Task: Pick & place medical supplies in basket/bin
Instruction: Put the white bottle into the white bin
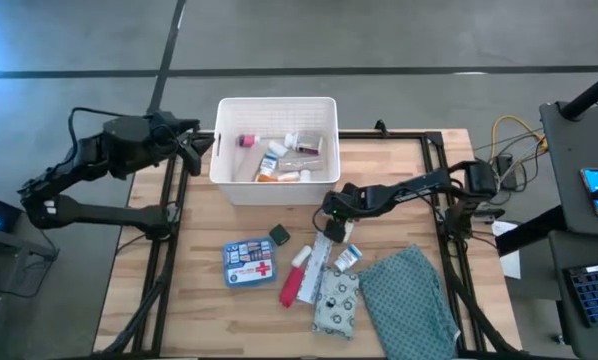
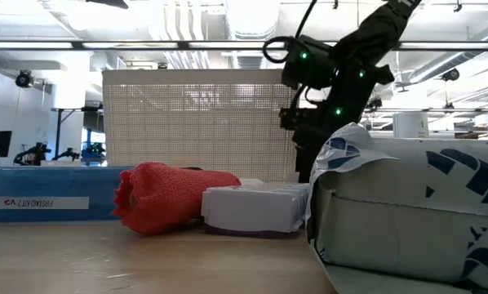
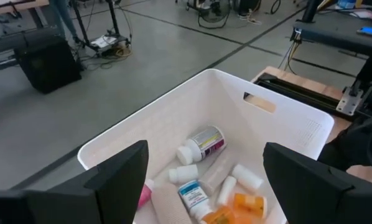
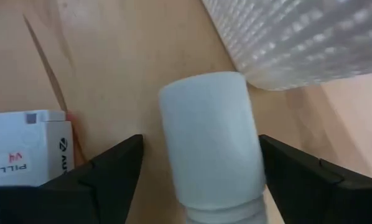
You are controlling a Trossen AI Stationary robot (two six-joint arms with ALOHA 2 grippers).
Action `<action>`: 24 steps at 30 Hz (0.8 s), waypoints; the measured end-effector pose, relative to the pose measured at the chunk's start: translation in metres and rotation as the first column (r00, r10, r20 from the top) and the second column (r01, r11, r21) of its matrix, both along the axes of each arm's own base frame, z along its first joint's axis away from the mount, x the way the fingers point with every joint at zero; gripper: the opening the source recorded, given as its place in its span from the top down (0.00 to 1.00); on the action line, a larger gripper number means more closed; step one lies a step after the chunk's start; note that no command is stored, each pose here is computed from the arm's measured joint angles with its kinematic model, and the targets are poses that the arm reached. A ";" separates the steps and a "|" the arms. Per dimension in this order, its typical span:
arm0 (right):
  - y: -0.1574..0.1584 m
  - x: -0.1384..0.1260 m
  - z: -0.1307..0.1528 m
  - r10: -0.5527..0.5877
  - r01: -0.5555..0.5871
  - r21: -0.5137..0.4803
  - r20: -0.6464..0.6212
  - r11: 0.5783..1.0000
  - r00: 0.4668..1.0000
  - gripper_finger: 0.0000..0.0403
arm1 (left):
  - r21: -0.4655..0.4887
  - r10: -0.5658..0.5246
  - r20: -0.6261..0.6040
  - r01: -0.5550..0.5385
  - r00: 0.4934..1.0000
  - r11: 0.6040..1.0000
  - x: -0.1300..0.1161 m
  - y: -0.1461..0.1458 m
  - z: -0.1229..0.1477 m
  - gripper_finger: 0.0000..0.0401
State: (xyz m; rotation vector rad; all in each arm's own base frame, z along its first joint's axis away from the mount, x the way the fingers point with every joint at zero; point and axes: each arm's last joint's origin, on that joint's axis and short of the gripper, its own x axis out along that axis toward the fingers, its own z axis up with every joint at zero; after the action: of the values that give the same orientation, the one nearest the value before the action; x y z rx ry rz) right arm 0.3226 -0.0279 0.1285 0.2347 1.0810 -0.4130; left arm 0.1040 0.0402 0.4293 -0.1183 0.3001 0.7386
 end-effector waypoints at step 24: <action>0.006 -0.064 0.195 -0.089 0.175 -0.133 0.488 0.976 0.868 0.53 | -0.017 0.013 -0.045 -0.014 0.999 1.000 0.029 0.008 -0.006 0.26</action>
State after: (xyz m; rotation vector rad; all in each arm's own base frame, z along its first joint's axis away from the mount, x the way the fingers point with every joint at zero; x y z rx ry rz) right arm 0.2587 -0.0216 0.3236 0.2414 0.5358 -0.5365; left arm 0.1329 0.0479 0.4231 -0.1201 0.3486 0.7531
